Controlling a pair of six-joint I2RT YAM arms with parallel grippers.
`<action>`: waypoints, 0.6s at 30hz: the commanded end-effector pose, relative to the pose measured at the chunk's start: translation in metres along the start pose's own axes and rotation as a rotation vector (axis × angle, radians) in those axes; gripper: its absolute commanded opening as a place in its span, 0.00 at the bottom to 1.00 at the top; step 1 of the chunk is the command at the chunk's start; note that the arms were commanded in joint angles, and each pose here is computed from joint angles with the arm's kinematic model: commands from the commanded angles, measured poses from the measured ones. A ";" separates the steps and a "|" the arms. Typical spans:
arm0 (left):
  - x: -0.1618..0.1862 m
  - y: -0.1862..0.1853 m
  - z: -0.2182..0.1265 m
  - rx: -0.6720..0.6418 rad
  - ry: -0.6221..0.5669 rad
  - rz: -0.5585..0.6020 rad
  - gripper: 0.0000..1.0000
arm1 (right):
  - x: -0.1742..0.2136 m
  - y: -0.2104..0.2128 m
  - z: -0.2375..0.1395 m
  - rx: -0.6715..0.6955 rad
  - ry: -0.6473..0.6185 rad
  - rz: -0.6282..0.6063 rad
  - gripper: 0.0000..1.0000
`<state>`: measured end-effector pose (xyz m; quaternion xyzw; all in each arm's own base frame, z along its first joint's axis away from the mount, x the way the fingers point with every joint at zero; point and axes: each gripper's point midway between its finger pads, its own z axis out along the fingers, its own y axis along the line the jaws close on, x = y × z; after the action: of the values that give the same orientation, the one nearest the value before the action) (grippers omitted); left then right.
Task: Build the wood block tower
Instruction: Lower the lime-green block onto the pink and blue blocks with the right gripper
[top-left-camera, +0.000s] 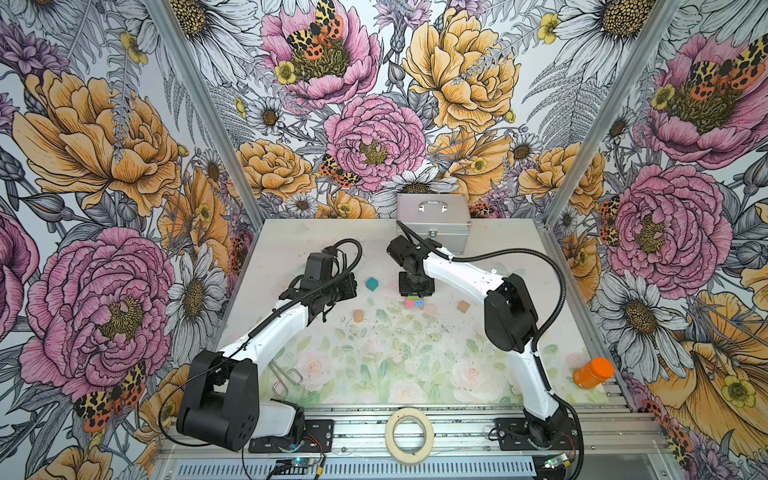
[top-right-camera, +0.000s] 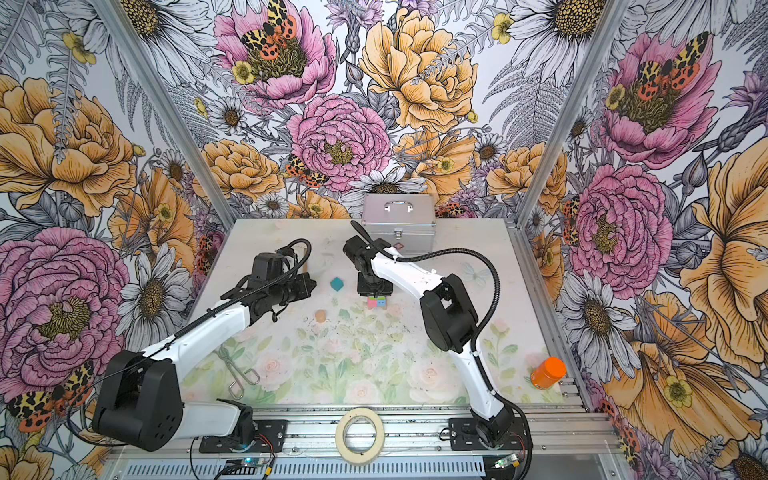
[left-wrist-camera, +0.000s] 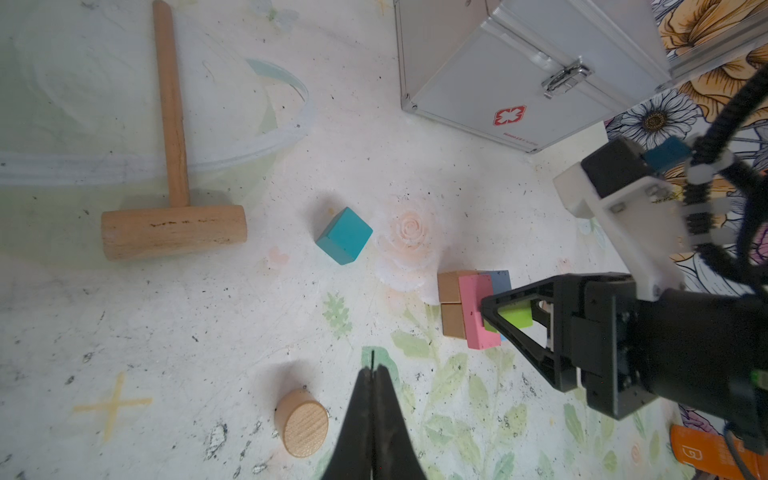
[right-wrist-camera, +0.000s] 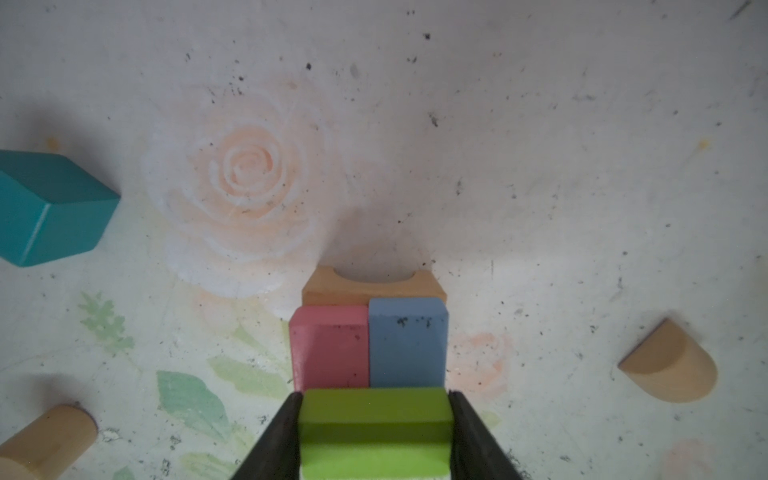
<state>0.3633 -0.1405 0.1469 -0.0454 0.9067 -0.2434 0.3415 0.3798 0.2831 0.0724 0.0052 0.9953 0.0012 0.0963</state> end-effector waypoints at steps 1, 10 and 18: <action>-0.008 0.000 -0.002 0.015 -0.037 0.001 0.00 | -0.004 0.002 0.001 -0.001 -0.022 0.017 0.00; -0.007 -0.001 -0.002 0.016 -0.036 0.001 0.00 | -0.003 0.003 0.002 -0.005 -0.020 0.015 0.00; -0.008 0.000 -0.003 0.014 -0.038 0.001 0.00 | -0.001 0.001 0.002 -0.004 -0.015 0.007 0.00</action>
<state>0.3633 -0.1405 0.1469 -0.0454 0.9066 -0.2435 0.3417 0.3804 0.2837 0.0693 0.0083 0.9952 0.0029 0.0976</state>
